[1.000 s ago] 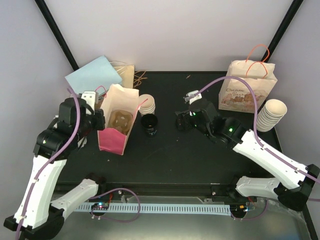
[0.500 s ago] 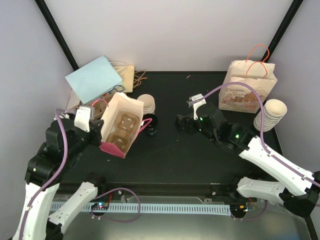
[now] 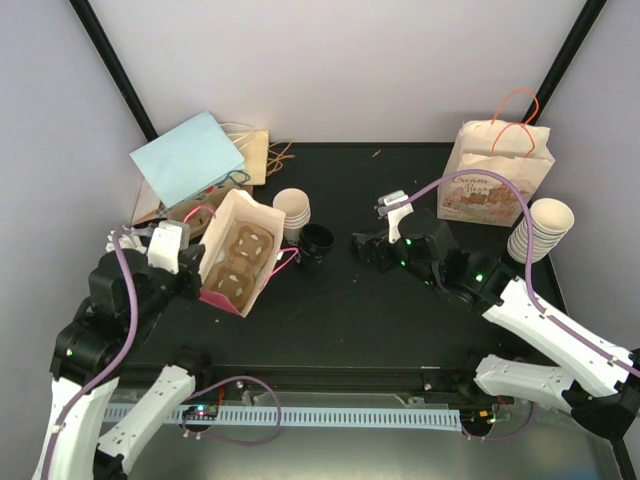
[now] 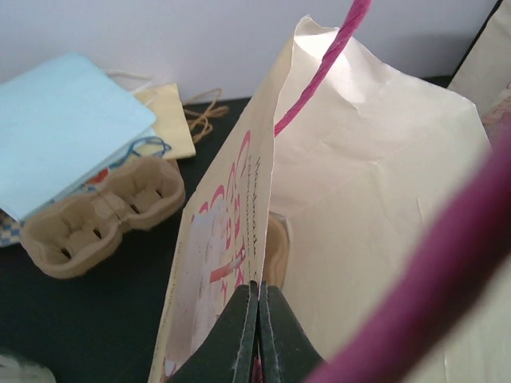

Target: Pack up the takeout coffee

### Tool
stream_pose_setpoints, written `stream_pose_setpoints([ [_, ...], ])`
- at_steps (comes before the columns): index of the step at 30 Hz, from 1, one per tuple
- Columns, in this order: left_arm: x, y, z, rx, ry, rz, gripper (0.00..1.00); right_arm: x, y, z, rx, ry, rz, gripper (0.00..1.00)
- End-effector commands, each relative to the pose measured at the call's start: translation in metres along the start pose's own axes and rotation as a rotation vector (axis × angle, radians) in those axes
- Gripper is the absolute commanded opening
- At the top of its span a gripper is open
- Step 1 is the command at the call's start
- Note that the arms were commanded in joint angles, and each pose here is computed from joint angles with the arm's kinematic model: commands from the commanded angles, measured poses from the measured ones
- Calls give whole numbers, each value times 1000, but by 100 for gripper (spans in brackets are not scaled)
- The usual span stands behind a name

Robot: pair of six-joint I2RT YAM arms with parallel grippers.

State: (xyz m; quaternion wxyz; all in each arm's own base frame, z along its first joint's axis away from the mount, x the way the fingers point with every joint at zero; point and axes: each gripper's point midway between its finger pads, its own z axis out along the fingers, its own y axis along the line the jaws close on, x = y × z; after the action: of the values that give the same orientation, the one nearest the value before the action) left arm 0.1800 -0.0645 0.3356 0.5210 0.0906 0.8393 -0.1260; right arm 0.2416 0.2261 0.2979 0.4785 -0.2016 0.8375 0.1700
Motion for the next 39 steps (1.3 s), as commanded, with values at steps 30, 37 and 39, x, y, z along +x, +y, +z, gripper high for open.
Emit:
stream_pose_setpoints([
  [30, 6, -48, -49, 233, -314, 680, 2, 8, 14, 19, -49, 79, -39, 89],
  [37, 31, -68, -54, 370, -308, 829, 2, 10, 14, 19, -49, 86, -43, 89],
  [39, 33, -69, -53, 377, -302, 827, 2, 12, 14, 20, -49, 92, -44, 89],
])
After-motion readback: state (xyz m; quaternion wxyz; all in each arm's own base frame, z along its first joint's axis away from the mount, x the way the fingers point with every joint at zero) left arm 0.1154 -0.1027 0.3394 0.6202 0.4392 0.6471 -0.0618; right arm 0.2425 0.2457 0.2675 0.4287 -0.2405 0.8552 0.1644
